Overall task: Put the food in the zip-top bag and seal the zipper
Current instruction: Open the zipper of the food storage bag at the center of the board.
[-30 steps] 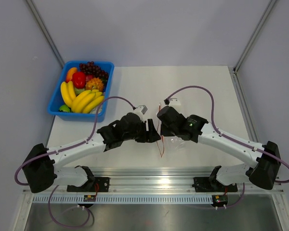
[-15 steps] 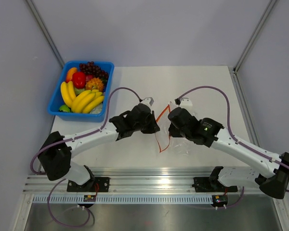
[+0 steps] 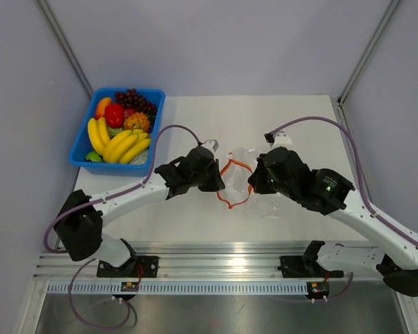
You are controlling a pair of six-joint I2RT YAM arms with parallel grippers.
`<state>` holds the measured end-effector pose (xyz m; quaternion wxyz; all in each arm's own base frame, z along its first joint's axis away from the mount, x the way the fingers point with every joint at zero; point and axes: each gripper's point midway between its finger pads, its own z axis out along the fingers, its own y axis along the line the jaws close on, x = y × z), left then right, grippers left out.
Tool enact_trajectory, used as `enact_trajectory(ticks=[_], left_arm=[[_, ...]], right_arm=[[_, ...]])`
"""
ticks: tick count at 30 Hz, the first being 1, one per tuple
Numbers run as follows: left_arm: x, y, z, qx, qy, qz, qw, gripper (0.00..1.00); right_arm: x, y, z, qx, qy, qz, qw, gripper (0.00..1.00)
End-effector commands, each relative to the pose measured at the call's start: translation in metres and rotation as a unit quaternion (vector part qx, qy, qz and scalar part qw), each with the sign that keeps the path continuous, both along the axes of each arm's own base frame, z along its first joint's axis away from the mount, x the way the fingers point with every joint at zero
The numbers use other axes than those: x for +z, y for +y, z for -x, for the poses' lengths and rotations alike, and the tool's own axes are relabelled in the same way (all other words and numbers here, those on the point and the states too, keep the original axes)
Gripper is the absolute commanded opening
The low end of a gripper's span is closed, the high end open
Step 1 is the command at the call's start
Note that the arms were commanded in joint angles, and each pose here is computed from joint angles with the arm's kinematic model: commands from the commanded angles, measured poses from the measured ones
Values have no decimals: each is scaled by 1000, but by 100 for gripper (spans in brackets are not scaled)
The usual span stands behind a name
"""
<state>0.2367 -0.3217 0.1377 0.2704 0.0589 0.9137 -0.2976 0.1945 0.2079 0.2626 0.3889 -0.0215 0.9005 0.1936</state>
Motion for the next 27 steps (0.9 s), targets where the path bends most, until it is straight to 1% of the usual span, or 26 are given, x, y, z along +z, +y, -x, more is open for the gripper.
enact_trajectory(ticks=[1, 4, 7, 8, 10, 12, 13, 15, 18, 19, 20, 21, 23, 24, 25, 27], left_arm=[[9, -8, -7, -9, -8, 6, 1000, 0], [5, -4, -11, -3, -9, -5, 1000, 0], [4, 2, -13, -2, -10, -10, 1000, 0], [6, 3, -13, -10, -17, -10, 1000, 0], [16, 7, -12, -20, -30, 4, 999, 0], [32, 11, -16, -23, -57, 32, 998, 0], [37, 12, -16, -27, -59, 41, 997, 0], [40, 23, -22, -23, -61, 35, 997, 6], [40, 35, -26, -22, -66, 10, 998, 11], [40, 40, -28, -17, -66, 1, 998, 14], [40, 44, -32, -12, -66, -2, 998, 26], [40, 46, -33, -12, -64, -4, 998, 30], [41, 54, -37, -3, -61, -11, 998, 33], [42, 55, -38, 0, -63, -13, 998, 47], [40, 60, -39, 6, -59, -23, 998, 57], [41, 68, -46, 16, -63, -36, 997, 76]], right_arm=[[41, 41, 4, 73, -17, -90, 993, 0], [43, 50, 5, 84, -17, -106, 991, 0], [30, 45, 2, 69, -13, -95, 993, 0], [17, 43, 0, 59, -5, -82, 995, 0], [1, 38, -8, 33, -6, -63, 997, 0], [-20, 38, -15, 14, 6, -41, 999, 0], [-26, 40, -17, 11, 9, -35, 999, 0], [-40, 46, -23, 4, 23, -21, 1000, 0], [-48, 62, -35, 9, 26, -17, 999, 0], [-42, 69, -39, 12, 22, -21, 999, 0], [-41, 73, -43, 13, 21, -21, 999, 0], [-50, 80, -48, 17, 30, -7, 999, 0], [-40, 91, -56, 21, 26, -12, 999, 0], [-50, 97, -59, 25, 36, 1, 999, 0], [-43, 103, -63, 27, 34, -4, 999, 0], [-50, 109, -67, 28, 44, 4, 999, 0]])
